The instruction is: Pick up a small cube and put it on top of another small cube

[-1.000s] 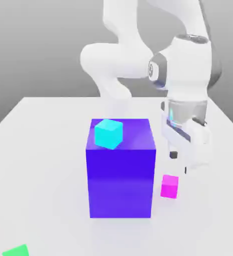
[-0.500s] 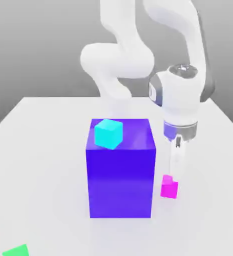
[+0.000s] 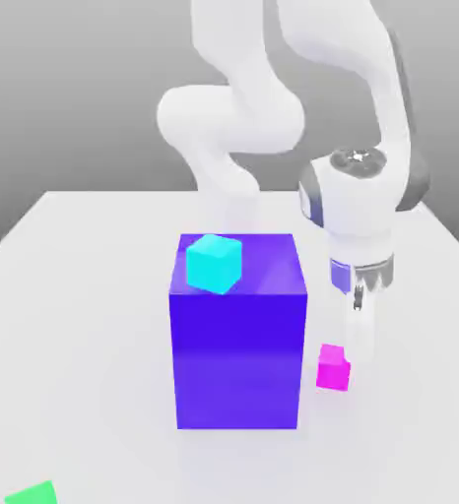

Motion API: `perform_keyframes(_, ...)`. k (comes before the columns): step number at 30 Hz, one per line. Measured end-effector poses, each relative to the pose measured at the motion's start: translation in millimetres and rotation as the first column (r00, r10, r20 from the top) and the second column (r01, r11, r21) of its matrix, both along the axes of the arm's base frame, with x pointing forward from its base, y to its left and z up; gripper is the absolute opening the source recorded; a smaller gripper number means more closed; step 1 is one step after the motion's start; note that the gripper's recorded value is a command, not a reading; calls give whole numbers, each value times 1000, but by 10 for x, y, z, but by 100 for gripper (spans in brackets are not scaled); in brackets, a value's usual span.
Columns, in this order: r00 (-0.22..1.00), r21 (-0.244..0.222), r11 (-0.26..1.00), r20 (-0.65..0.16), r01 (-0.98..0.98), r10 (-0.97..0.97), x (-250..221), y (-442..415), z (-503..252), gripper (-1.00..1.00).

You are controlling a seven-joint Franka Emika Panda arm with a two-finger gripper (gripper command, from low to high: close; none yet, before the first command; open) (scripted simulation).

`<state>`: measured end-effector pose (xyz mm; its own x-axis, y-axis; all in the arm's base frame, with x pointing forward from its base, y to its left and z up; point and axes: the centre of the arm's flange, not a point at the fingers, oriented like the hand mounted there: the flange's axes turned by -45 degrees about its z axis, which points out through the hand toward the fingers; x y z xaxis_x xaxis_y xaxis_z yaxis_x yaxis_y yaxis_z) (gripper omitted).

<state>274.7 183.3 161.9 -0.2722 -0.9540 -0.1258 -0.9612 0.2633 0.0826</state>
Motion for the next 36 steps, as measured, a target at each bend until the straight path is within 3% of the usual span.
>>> perform_keyframes(9, 1000, -62, 998, 6, 1, -1, -15, -95, -255, 0)
perform_keyframes(14, 999, -113, 993, 47, 16, -11, 30, -169, -315, 0)
perform_keyframes(15, 998, -123, 992, 58, 15, -8, 39, -175, -320, -100)
perform_keyframes(22, 998, -125, 992, 62, 10, -2, 50, -181, -320, -100)
perform_keyframes(36, 1000, -8, 1000, 0, 1, -1, -4, -12, -53, -100)
